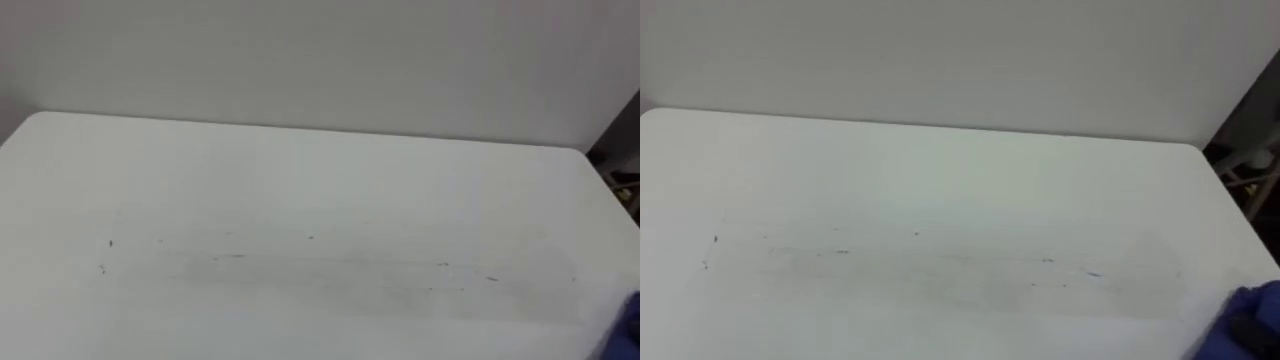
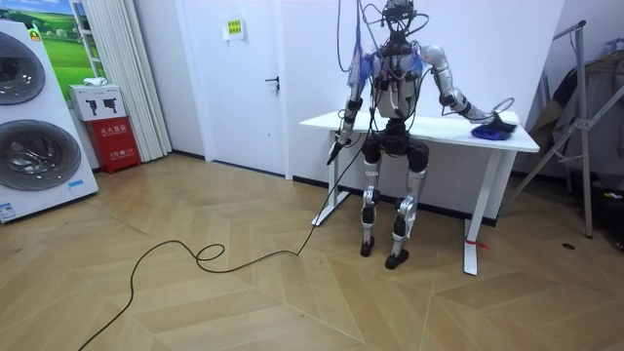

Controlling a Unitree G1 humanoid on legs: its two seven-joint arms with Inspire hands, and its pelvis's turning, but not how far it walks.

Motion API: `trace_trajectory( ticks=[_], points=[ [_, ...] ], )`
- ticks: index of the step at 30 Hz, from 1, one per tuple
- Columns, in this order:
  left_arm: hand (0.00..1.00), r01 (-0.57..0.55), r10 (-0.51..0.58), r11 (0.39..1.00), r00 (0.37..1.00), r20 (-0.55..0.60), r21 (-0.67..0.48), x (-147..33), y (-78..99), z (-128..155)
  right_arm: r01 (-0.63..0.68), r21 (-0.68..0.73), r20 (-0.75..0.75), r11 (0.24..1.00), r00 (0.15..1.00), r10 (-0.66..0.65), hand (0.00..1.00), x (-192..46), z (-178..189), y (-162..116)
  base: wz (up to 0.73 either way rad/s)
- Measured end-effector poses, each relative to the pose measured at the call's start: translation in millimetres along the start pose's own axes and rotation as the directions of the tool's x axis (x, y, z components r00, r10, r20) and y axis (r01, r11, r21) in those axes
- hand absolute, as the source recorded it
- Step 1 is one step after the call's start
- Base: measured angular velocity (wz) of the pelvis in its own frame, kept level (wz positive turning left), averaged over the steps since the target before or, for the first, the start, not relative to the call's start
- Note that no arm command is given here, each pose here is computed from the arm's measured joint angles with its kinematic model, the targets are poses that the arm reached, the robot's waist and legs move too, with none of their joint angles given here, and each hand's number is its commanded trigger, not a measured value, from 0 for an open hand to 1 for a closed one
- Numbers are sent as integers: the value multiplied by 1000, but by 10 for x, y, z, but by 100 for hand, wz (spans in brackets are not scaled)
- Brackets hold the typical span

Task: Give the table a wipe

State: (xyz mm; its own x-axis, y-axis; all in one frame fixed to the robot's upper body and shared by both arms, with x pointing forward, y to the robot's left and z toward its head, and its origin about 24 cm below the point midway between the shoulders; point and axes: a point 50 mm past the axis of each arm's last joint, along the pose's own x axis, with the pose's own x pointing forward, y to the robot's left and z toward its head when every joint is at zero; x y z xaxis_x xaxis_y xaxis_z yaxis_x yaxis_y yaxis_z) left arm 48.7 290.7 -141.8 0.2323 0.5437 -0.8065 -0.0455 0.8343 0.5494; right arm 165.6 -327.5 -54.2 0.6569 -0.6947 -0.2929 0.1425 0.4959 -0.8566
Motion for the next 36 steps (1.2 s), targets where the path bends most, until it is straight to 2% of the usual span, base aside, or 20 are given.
trace_trajectory(
  ticks=[1, 2, 3, 4, 5, 8, 11, 14, 18, 21, 24, 26, 30, 33, 34, 36],
  points=[
    [0, 12, -12, 1000, 1000, 5, 15, 0, -40, 29, -33, -38, 73, 999, 997, 36, 100, -25, 197, 76, -47],
    [0, 36, -37, 998, 999, 15, 46, -3, -113, 81, -98, -104, 239, 990, 963, 121, 100, -114, 688, 257, -34],
    [0, 53, -55, 997, 998, 36, 57, -8, -177, 171, -140, -189, 404, 972, 891, 207, 100, -256, 1188, 417, -18],
    [0, 63, -66, 996, 997, 49, 60, -13, -213, 225, -159, -223, 473, 962, 845, 249, 100, -351, 1416, 496, 22],
    [0, 88, -93, 994, 992, 84, 64, -28, -292, 362, -181, -281, 576, 943, 754, 316, 100, -515, 1785, 596, 37],
    [0, 117, -124, 991, 984, 126, 61, -61, -365, 472, -211, -346, 677, 914, 618, 399, 100, -741, 2234, 670, 70],
    [0, 109, -111, 993, 991, 80, 36, -59, -326, 299, -237, -350, 656, 906, 628, 417, 100, -727, 2162, 699, 42],
    [0, 103, -104, 995, 993, 49, 16, -65, -317, 194, -254, -272, 662, 928, 651, 372, 100, -691, 1971, 698, 23],
    [0, 61, -63, 996, 998, 27, 59, -58, -240, 58, -247, -153, 596, 957, 749, 289, 100, -618, 1386, 693, 15],
    [0, -4, 5, 997, 1000, -18, 72, -49, -79, -131, -180, -40, 405, 983, 896, 180, 100, -450, 557, 441, -5],
    [0, -32, 33, 998, 999, -20, 47, -39, 13, -146, -114, 22, 235, 993, 966, 106, 100, -288, 130, 255, -4],
    [0, -35, 36, 999, 999, -3, 39, -27, 25, -82, -96, 22, 183, 995, 979, 90, 100, -204, 42, 212, -9],
    [0, -10, 9, 1000, 1000, 28, 15, -25, -42, 37, -107, 51, 161, 993, 982, 98, 100, -92, 172, 247, -7],
    [0, 37, -38, 999, 998, 58, 12, -34, -178, 182, -126, 31, 161, 992, 980, 119, 100, -83, 344, 303, -24],
    [0, 58, -58, 998, 996, 73, 3, -42, -233, 252, -147, 9, 180, 989, 973, 143, 100, -86, 500, 332, -60],
    [0, 90, -92, 995, 994, 63, 38, -58, -315, 255, -225, -80, 327, 971, 914, 239, 100, -236, 1061, 488, -57]
  ],
)
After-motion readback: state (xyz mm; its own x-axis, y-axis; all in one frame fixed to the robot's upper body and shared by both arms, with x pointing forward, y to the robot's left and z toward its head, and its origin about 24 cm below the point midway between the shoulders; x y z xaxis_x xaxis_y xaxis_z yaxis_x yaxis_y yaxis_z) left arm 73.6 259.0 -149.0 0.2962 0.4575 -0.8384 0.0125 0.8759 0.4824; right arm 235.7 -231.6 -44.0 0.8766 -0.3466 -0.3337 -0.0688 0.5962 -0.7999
